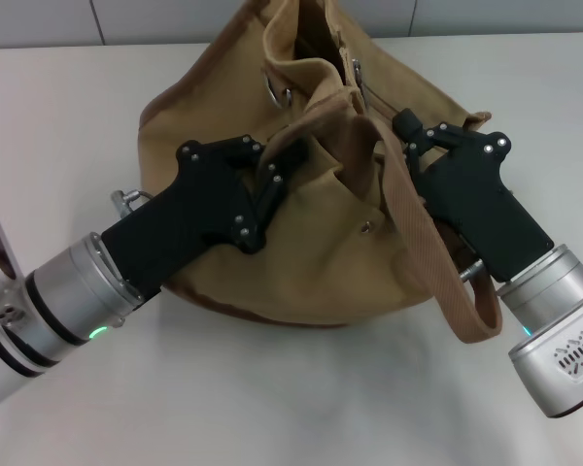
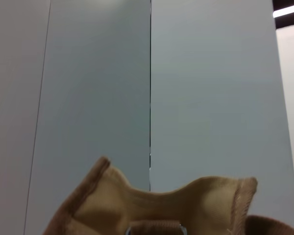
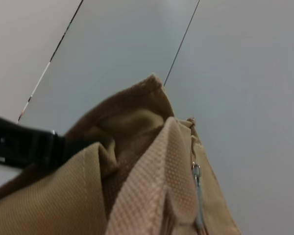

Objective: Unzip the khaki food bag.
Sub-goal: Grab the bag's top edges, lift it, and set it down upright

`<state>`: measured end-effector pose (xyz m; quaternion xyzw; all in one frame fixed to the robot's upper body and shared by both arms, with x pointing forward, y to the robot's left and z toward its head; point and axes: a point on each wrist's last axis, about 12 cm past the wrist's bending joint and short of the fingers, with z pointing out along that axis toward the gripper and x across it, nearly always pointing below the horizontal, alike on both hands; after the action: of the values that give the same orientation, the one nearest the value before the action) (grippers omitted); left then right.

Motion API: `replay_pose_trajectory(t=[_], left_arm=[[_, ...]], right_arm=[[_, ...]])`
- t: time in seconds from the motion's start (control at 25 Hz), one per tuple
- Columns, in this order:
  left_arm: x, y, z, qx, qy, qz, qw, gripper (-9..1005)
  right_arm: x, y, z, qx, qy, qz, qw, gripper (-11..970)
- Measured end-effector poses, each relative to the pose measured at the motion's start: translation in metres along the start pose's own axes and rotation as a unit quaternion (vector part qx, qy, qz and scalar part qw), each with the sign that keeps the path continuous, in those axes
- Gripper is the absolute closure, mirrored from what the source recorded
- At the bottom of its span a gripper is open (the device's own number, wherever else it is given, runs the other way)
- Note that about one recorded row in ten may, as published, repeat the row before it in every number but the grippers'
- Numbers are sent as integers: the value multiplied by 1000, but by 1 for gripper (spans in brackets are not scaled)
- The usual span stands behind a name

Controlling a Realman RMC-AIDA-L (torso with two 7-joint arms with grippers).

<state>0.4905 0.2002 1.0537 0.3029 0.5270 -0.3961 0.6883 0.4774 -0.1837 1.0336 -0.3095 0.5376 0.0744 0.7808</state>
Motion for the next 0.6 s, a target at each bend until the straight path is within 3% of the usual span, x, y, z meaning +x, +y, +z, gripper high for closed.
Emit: replay_pose_trajectory(t=[0.28, 0.4, 0.44, 0.48, 0.6], left_arm=[[0, 0, -3, -3, 0, 3, 1000, 935], [1, 0, -3, -1, 5, 2, 1000, 935], [2, 0, -3, -1, 9, 2, 1000, 935], [2, 0, -3, -1, 9, 2, 1000, 935], [4, 0, -2, -3, 15, 0, 1000, 935]], right_arm=[[-5, -4, 0, 13, -22, 28, 999, 956], [-7, -14, -1, 37, -38, 87, 995, 949], [-6, -24, -4, 49, -50, 135, 988, 946], [-6, -24, -4, 49, -50, 135, 988, 900], [-6, -40, -7, 56, -74, 208, 974, 761]])
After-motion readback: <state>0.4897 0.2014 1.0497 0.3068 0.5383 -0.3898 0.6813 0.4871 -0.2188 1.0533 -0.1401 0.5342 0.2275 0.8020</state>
